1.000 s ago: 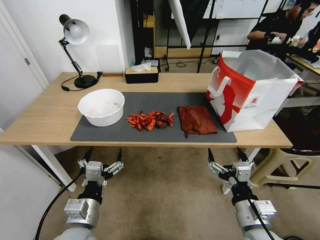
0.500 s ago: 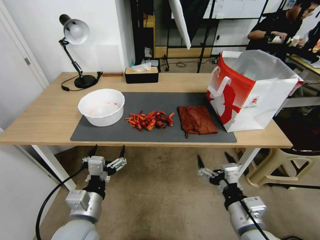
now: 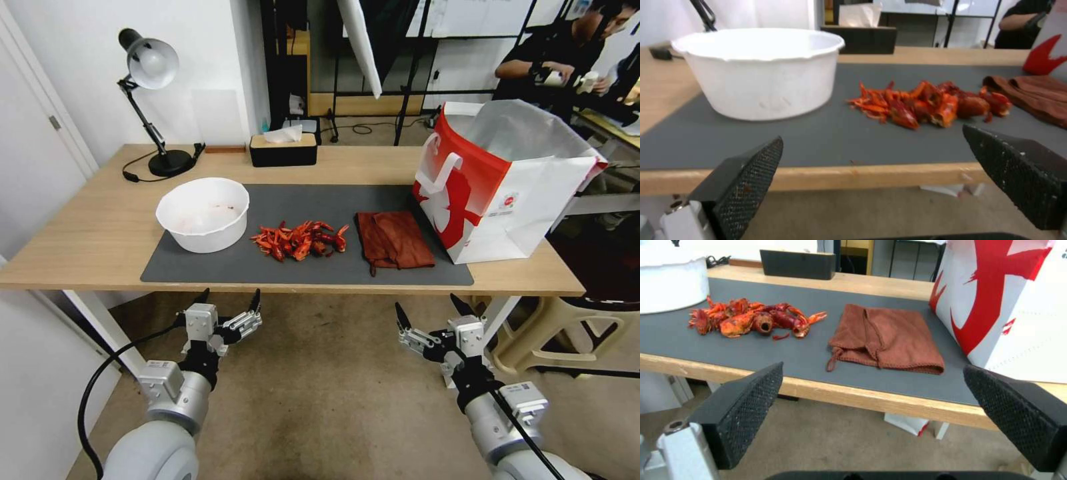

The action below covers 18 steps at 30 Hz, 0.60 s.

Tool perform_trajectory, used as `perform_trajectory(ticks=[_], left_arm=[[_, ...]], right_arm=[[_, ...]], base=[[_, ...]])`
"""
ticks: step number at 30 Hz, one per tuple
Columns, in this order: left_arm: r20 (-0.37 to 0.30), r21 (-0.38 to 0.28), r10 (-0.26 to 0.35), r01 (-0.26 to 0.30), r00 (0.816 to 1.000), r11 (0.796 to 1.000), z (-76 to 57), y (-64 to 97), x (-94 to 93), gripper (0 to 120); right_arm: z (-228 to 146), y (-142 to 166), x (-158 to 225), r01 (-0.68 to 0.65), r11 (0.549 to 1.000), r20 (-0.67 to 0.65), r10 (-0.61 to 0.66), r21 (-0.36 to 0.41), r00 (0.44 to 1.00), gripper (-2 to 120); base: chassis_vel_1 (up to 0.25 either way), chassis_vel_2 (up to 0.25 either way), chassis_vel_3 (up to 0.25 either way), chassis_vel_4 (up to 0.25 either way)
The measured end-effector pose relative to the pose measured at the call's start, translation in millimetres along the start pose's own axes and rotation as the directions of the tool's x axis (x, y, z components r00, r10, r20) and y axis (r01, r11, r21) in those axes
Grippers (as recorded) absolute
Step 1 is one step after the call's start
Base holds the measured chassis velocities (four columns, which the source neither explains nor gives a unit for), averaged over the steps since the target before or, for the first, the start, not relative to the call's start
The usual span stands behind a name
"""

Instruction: Sweep shrimp from table into container with towel, then put container into takeout bag.

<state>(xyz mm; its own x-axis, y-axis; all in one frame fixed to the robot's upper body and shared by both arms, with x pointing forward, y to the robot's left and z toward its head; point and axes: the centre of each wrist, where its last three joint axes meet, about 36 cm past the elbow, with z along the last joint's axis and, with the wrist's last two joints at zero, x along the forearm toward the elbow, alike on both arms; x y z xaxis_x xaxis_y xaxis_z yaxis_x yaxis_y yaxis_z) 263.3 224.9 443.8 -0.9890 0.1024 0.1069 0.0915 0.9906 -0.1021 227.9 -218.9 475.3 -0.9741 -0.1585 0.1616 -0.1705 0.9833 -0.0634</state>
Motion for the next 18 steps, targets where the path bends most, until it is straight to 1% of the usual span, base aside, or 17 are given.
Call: perform_trajectory(ticks=[1, 2, 3, 4, 5, 6, 7, 8, 10, 11, 12, 13, 16, 17, 18], left_arm=[[0.025, -0.009, 0.0, 0.0, 1.0, 1.0, 1.0, 2.8, -3.0, 100], [0.064, -0.022, 0.006, -0.004, 0.998, 1.0, 1.9, 7.9, -8.5, 100], [0.123, -0.045, 0.02, -0.014, 0.992, 0.999, 1.8, 17.0, -18.4, 100], [0.123, -0.045, 0.02, -0.014, 0.992, 0.999, 1.8, 17.0, -18.4, 100], [0.164, -0.068, 0.036, -0.025, 0.986, 0.997, -1.4, 24.8, -27.5, 100], [0.189, -0.088, 0.05, -0.034, 0.981, 0.996, -4.9, 32.7, -35.1, 100], [0.216, -0.12, 0.072, -0.047, 0.974, 0.992, -11.6, 46.2, -47.5, 100], [0.216, -0.12, 0.072, -0.047, 0.974, 0.992, -11.6, 46.2, -47.5, 100], [0.243, -0.167, 0.108, -0.068, 0.964, 0.984, -23.1, 66.7, -67.2, 100], [0.251, -0.193, 0.127, -0.079, 0.96, 0.978, -29.9, 78.9, -79.6, 100], [0.251, -0.213, 0.139, -0.086, 0.958, 0.973, -33.7, 87.4, -89.6, 100], [0.251, -0.213, 0.139, -0.086, 0.958, 0.973, -33.7, 87.4, -89.6, 100], [0.237, -0.264, 0.198, -0.134, 0.951, 0.955, -45.9, 105.9, -114.9, 100], [0.237, -0.264, 0.198, -0.134, 0.951, 0.955, -45.9, 105.9, -114.9, 100], [0.222, -0.283, 0.221, -0.154, 0.95, 0.947, -53.6, 111.4, -122.4, 100]], right_arm=[[0.0, 0.0, 0.0, 0.0, 1.0, 0.0, 0.0, 0.0, 1.0, 100], [0.0, -0.1, 0.0, 0.001, 1.0, 0.001, -0.001, 0.001, 1.0, 100], [-0.1, -0.2, -0.1, 0.002, 1.0, 0.002, -0.002, 0.003, 1.0, 100], [-0.1, -0.2, -0.1, 0.002, 1.0, 0.002, -0.002, 0.003, 1.0, 100], [-0.1, -0.4, -0.1, 0.003, 1.0, 0.002, -0.003, 0.005, 1.0, 100], [0.0, -0.4, -0.1, 0.003, 1.0, 0.002, -0.003, 0.006, 1.0, 100], [0.4, -0.4, -0.1, 0.005, 1.0, 0.0, -0.005, 0.008, 1.0, 100], [0.4, -0.4, -0.1, 0.005, 1.0, 0.0, -0.005, 0.008, 1.0, 100], [1.0, 0.0, -0.3, 0.008, 1.0, -0.001, -0.008, 0.01, 1.0, 100], [1.2, 0.5, -0.3, 0.01, 1.0, -0.003, -0.01, 0.011, 1.0, 100], [1.6, 1.5, 0.2, 0.009, 1.0, -0.005, -0.009, 0.009, 1.0, 100], [1.6, 1.5, 0.2, 0.009, 1.0, -0.005, -0.009, 0.009, 1.0, 100], [3.0, 5.7, 1.2, 0.009, 1.0, -0.01, -0.009, 0.008, 1.0, 100], [3.0, 5.7, 1.2, 0.009, 1.0, -0.01, -0.009, 0.008, 1.0, 100], [3.7, 6.8, 1.1, 0.01, 1.0, -0.012, -0.01, 0.009, 1.0, 100]], base=[[0.0, 0.0, 0.0, 0.0], [0.0, 0.0, 0.0, 0.0], [0.0, 0.0, 0.0, 0.0], [0.0, 0.0, 0.0, 0.0], [0.0, 0.0, 0.0, 0.0], [0.0, 0.0, 0.0, 0.0], [0.0, 0.0, 0.0, 0.0], [0.0, 0.0, 0.0, 0.0], [0.0, 0.0, 0.0, 0.0], [0.0, 0.0, 0.0, 0.0], [0.0, 0.0, 0.0, 0.0], [0.0, 0.0, 0.0, 0.0], [0.0, 0.0, 0.0, 0.0], [0.0, 0.0, 0.0, 0.0], [0.0, 0.0, 0.0, 0.0]])
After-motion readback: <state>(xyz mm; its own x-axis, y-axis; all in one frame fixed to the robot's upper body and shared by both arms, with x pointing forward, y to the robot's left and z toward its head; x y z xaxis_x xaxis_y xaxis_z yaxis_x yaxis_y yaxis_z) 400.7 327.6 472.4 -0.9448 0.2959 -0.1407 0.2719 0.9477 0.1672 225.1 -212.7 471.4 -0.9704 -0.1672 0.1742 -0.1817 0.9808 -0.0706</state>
